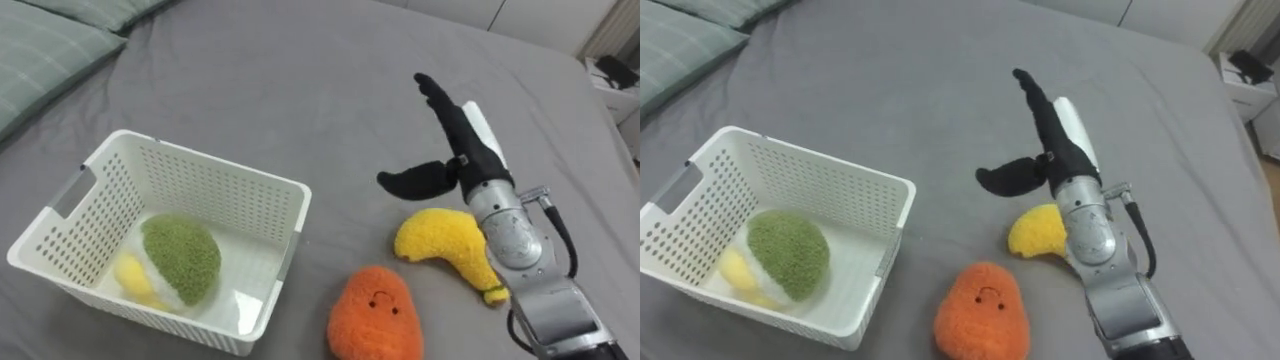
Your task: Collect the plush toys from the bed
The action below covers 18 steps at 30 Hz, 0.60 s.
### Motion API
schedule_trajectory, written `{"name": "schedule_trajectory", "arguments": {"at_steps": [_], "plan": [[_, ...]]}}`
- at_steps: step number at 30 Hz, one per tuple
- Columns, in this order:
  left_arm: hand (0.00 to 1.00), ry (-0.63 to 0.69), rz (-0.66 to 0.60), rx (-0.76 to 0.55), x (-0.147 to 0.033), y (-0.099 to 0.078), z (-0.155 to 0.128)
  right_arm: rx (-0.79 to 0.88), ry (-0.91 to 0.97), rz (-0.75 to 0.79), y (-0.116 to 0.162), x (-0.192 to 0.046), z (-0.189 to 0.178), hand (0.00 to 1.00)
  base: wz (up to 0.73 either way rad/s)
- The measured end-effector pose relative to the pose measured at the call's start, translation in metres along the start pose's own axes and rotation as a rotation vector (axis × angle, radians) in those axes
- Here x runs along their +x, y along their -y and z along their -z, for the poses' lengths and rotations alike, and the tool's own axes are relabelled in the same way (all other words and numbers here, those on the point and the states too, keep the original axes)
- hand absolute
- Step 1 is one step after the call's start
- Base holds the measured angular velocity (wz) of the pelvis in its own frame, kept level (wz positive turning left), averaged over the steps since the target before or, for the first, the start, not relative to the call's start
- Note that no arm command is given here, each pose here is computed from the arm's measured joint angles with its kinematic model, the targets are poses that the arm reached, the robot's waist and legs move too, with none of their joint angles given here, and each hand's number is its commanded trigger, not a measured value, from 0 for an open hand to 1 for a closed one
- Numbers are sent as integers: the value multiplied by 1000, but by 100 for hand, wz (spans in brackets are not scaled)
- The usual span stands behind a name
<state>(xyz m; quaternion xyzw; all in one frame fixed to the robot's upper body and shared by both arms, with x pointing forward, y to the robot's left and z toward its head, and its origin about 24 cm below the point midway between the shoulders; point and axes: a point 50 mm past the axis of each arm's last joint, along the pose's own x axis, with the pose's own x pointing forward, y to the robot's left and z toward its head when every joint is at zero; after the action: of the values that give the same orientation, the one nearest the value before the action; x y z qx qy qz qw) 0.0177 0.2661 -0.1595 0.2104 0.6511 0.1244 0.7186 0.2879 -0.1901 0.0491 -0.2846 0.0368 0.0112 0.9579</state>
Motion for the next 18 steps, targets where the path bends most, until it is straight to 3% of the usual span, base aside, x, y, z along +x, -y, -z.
{"name": "schedule_trajectory", "arguments": {"at_steps": [9,18], "plan": [[0,0,-23,-2,1,-7,2,-69,-181,107,27,3,45,0,-1],[0,80,-68,19,2,-22,-21,-120,-348,159,38,18,74,0,1]]}}
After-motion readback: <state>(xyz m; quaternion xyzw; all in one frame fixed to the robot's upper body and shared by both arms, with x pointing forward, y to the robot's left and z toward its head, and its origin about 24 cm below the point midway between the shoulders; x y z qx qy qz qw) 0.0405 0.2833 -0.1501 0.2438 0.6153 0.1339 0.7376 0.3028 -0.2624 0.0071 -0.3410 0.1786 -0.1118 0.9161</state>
